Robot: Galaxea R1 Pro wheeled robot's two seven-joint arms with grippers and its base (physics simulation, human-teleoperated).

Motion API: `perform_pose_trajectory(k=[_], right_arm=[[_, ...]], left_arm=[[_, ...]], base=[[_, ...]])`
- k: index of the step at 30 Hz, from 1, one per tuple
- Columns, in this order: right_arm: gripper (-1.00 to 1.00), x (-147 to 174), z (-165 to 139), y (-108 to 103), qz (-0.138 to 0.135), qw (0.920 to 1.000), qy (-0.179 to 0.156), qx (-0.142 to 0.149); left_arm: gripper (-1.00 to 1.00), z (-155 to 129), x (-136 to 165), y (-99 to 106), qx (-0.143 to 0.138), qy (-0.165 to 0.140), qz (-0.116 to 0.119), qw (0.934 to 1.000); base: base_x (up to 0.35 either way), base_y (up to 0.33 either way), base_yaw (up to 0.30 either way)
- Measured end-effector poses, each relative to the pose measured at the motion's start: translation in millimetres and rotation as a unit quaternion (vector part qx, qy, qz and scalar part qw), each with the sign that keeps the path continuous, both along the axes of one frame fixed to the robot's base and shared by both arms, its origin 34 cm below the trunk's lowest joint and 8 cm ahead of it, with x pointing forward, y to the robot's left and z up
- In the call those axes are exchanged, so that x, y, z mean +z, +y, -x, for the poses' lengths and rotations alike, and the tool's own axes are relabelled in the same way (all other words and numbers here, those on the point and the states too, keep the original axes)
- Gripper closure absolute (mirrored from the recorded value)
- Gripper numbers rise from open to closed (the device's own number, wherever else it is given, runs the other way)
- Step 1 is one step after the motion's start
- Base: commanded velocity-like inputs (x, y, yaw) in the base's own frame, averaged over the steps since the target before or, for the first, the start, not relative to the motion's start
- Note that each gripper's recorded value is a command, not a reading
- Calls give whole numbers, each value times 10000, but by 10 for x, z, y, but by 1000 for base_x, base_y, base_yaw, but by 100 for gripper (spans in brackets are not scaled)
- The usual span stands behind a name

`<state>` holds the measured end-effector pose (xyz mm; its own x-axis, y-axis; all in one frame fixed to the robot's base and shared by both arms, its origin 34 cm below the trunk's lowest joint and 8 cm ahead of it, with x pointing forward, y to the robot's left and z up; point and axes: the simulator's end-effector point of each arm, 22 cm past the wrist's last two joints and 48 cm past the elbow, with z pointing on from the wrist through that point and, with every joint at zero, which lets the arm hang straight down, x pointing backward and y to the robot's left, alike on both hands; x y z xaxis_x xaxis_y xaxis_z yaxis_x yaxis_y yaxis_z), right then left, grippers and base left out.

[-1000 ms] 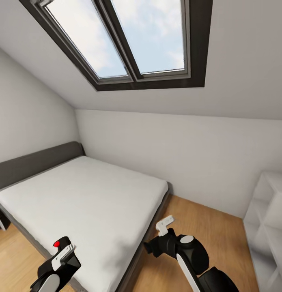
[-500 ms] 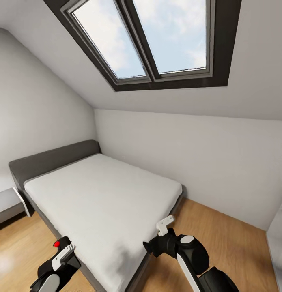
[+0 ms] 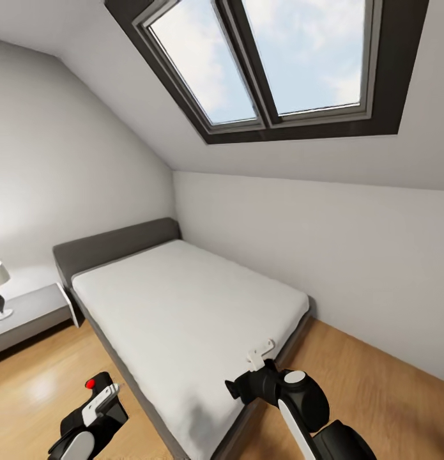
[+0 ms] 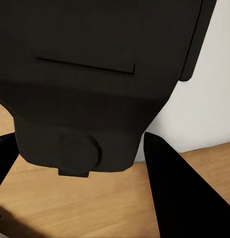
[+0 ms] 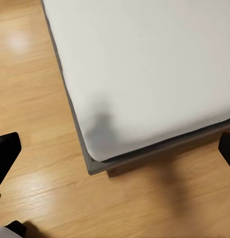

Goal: Attach the digital camera to the camera tripod in the bedroom.

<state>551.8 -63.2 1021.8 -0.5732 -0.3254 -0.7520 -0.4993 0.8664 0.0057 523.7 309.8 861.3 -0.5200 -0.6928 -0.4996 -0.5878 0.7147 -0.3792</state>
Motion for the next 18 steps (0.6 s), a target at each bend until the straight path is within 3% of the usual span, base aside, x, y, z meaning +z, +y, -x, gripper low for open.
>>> perform_pose_trajectory(k=[2, 7, 18], right_arm=[[-100, 2, -2, 0, 0, 10000, -2, 0], [-100, 7, -5, 3, 1, 10000, -9, 4], [-100, 13, -3, 18, 5, 10000, -15, 25]], left_arm=[[100, -2, 8, -23, -42, 3, 8, 10000], [100, -22, 52, -301, -515, 18, -14, 9987], [100, -11, 51, -461, -732, 32, -12, 9973]], base=[[0, 0, 249], [0, 0, 249], [0, -50, 249]])
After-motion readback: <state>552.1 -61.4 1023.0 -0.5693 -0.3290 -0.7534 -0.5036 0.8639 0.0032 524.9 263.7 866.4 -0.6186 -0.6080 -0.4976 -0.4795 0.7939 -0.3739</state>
